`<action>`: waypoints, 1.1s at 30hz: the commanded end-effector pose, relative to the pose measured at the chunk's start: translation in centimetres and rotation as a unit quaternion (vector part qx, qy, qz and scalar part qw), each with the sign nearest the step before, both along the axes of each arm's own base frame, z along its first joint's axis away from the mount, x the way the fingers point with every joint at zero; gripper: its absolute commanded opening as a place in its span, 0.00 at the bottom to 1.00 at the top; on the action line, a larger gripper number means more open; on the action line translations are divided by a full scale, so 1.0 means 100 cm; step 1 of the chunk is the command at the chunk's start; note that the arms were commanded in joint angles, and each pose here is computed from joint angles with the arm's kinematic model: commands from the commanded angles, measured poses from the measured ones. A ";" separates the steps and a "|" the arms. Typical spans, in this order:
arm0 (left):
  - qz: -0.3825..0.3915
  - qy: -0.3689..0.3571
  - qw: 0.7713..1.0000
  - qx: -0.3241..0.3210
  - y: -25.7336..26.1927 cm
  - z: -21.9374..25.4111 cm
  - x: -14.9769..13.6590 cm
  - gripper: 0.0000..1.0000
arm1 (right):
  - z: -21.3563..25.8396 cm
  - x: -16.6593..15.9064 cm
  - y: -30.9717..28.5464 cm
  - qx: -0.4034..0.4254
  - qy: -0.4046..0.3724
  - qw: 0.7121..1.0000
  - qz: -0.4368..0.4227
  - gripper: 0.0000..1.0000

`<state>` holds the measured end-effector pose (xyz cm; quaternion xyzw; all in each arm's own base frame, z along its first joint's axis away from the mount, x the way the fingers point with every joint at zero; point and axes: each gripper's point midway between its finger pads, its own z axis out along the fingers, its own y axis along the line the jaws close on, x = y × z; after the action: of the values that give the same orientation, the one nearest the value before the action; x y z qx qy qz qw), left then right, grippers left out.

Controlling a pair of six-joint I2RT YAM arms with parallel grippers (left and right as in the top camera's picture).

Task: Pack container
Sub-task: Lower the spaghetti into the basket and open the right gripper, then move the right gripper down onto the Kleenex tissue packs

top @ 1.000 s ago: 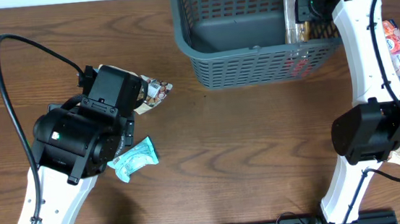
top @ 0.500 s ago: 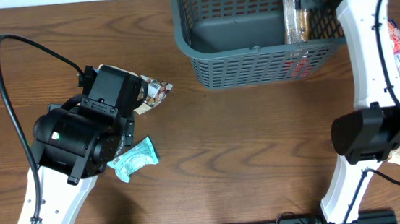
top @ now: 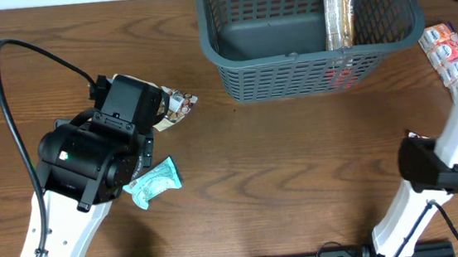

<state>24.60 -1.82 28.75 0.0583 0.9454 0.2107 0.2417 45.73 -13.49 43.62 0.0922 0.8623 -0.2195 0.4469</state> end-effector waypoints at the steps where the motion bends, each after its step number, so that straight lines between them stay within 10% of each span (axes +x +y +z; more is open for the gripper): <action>1: 0.000 -0.005 1.000 0.006 0.004 0.004 -0.001 0.99 | -0.042 -0.015 -0.014 0.011 0.100 0.993 0.066 0.99; 5: 0.000 -0.005 1.000 0.006 0.004 0.005 -0.001 0.99 | -0.087 -0.048 -0.001 0.092 0.190 0.955 0.209 0.99; 33: 0.000 -0.005 1.000 0.006 0.004 0.004 -0.001 0.98 | -0.307 -0.059 -0.153 0.166 0.364 0.915 0.050 0.99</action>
<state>24.60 -1.82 28.75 0.0583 0.9454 0.2107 0.2417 40.19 -28.14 14.48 0.0326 0.9910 -0.0562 0.1173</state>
